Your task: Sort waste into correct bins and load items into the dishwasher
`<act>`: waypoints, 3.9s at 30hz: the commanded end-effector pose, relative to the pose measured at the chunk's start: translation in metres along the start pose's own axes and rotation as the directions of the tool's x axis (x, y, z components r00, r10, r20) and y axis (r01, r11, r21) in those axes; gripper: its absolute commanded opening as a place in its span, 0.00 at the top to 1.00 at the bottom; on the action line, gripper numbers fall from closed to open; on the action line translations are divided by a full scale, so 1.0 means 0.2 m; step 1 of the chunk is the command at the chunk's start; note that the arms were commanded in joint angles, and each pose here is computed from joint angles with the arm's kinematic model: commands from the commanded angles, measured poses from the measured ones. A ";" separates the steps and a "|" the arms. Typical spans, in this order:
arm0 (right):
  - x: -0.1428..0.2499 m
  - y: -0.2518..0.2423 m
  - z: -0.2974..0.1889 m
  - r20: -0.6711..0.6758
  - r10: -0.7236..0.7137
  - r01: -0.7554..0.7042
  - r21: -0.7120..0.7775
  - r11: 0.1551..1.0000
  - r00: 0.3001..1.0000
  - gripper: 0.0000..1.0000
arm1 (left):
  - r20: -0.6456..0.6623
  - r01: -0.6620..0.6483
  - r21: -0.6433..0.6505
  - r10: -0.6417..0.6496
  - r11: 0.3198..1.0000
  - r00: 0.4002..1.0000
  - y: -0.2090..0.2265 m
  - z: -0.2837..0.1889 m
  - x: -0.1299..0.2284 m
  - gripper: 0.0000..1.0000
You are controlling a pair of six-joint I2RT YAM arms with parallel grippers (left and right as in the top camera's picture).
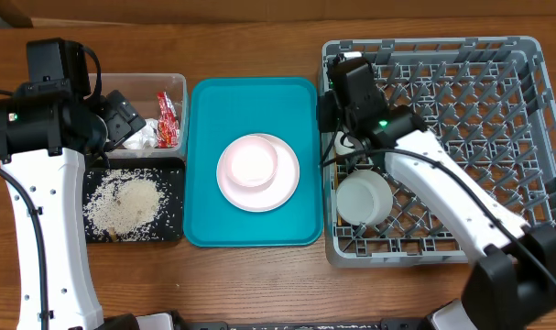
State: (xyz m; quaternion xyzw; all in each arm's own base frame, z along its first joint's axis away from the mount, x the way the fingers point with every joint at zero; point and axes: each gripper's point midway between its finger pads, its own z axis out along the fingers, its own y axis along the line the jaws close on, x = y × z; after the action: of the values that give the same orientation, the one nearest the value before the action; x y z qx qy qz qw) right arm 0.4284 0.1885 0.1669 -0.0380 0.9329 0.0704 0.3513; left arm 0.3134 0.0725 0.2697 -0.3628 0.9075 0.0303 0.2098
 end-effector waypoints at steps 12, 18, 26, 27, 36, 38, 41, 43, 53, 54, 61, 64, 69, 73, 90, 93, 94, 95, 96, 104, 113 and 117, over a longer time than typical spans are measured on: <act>0.17 -0.32 0.10 -0.161 0.037 -0.003 0.206 0.979 0.986 0.92 | 0.002 -0.013 -0.001 0.013 1.000 1.000 0.00 0.00 0.00 0.00; 0.25 -0.39 -0.01 -0.232 0.047 0.009 0.235 0.972 0.972 0.92 | 0.002 -0.013 -0.001 0.013 1.000 1.000 0.00 0.00 0.00 0.00; 0.10 -0.38 -0.32 -0.131 0.051 -0.023 0.206 0.978 0.990 0.92 | 0.002 -0.013 -0.001 0.013 1.000 1.000 0.00 0.00 0.00 0.00; 0.06 -0.37 -0.40 -0.103 0.052 -0.031 0.198 0.980 0.993 0.92 | 0.002 -0.013 -0.001 0.013 1.000 1.000 0.00 0.00 0.00 0.00; -0.05 -0.19 -0.92 0.057 0.078 -0.072 -0.097 0.993 0.995 0.44 | 0.002 -0.013 -0.001 0.013 1.000 1.000 0.00 0.00 0.00 0.00; -0.03 -0.08 -1.00 0.045 0.074 -0.062 -0.232 0.971 0.996 0.20 | 0.002 -0.013 -0.001 0.013 1.000 1.000 0.00 0.00 0.00 0.00; 0.04 0.09 -1.09 -0.027 0.058 -0.063 -0.430 0.900 0.998 0.00 | 0.002 -0.013 -0.001 0.013 1.000 1.000 0.00 0.00 0.00 0.00; 0.08 0.26 -1.18 -0.113 0.041 -0.102 -0.622 0.777 0.993 0.00 | 0.002 -0.013 -0.001 0.013 1.000 1.000 0.00 0.00 0.00 0.00; 0.24 0.66 -1.05 -0.353 -0.042 -0.241 -0.716 0.655 0.935 0.00 | 0.002 -0.013 -0.001 0.013 1.000 1.000 0.00 0.00 0.00 0.00; 0.27 0.70 -1.02 -0.367 -0.059 -0.241 -0.716 0.655 0.929 0.00 | 0.002 -0.013 -0.001 0.013 1.000 1.000 0.00 0.00 0.00 0.00; 0.38 0.76 -0.79 -0.420 -0.085 -0.224 -0.632 0.742 0.903 0.02 | 0.002 -0.013 -0.001 0.013 1.000 1.000 0.00 0.00 0.00 0.00; 0.41 0.75 -0.73 -0.418 -0.083 -0.201 -0.591 0.781 0.905 0.04 | 0.002 -0.013 -0.001 0.013 1.000 1.000 0.00 0.00 0.00 0.00; 0.44 0.70 -0.66 -0.414 -0.069 -0.171 -0.515 0.840 0.907 0.05 | 0.002 -0.013 -0.001 0.013 1.000 1.000 0.00 0.00 0.00 0.00; 0.45 0.68 -0.65 -0.415 -0.064 -0.163 -0.488 0.857 0.908 0.02 | 0.002 -0.013 -0.001 0.013 1.000 1.000 0.00 0.00 0.00 0.00; 0.39 0.60 -0.53 -0.308 -0.064 -0.073 -0.413 0.908 0.949 0.59 | 0.002 -0.013 -0.001 0.013 1.000 1.000 0.00 0.00 0.00 0.00; 0.46 0.64 -0.51 -0.302 -0.121 -0.024 -0.436 0.900 0.946 0.66 | 0.002 -0.013 -0.001 0.013 1.000 1.000 0.00 0.00 0.00 0.00; 0.48 0.66 -0.51 -0.285 -0.164 0.017 -0.455 0.890 0.944 0.66 | 0.002 -0.013 -0.001 0.013 1.000 1.000 0.00 0.00 0.00 0.00; 0.50 0.70 -0.51 -0.256 -0.224 0.076 -0.482 0.873 0.940 0.66 | 0.002 -0.013 -0.001 0.013 1.000 1.000 0.00 0.00 0.00 0.00; 0.52 0.73 -0.50 -0.230 -0.268 0.122 -0.502 0.856 0.935 0.65 | 0.002 -0.013 -0.001 0.013 1.000 1.000 0.00 0.00 0.00 0.00; 0.55 0.91 -0.34 -0.083 -0.368 0.295 -0.453 0.842 0.926 0.36 | 0.002 -0.013 -0.001 0.013 1.000 1.000 0.00 0.00 0.00 0.00; 0.62 1.06 -0.01 0.012 -0.467 0.422 -0.450 0.787 0.884 0.38 | 0.002 -0.013 -0.001 0.013 1.000 1.000 0.00 0.00 0.00 0.00; 0.66 1.05 0.11 0.005 -0.471 0.430 -0.419 0.800 0.882 0.37 | 0.002 -0.013 -0.001 0.013 1.000 1.000 0.00 0.00 0.00 0.00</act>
State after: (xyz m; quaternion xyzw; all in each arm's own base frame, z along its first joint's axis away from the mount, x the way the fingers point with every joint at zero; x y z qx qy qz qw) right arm 0.3121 0.3984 0.0968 -0.3251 0.8790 0.1978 0.2873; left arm 0.3134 0.0725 0.2697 -0.3628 0.9075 0.0303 0.2098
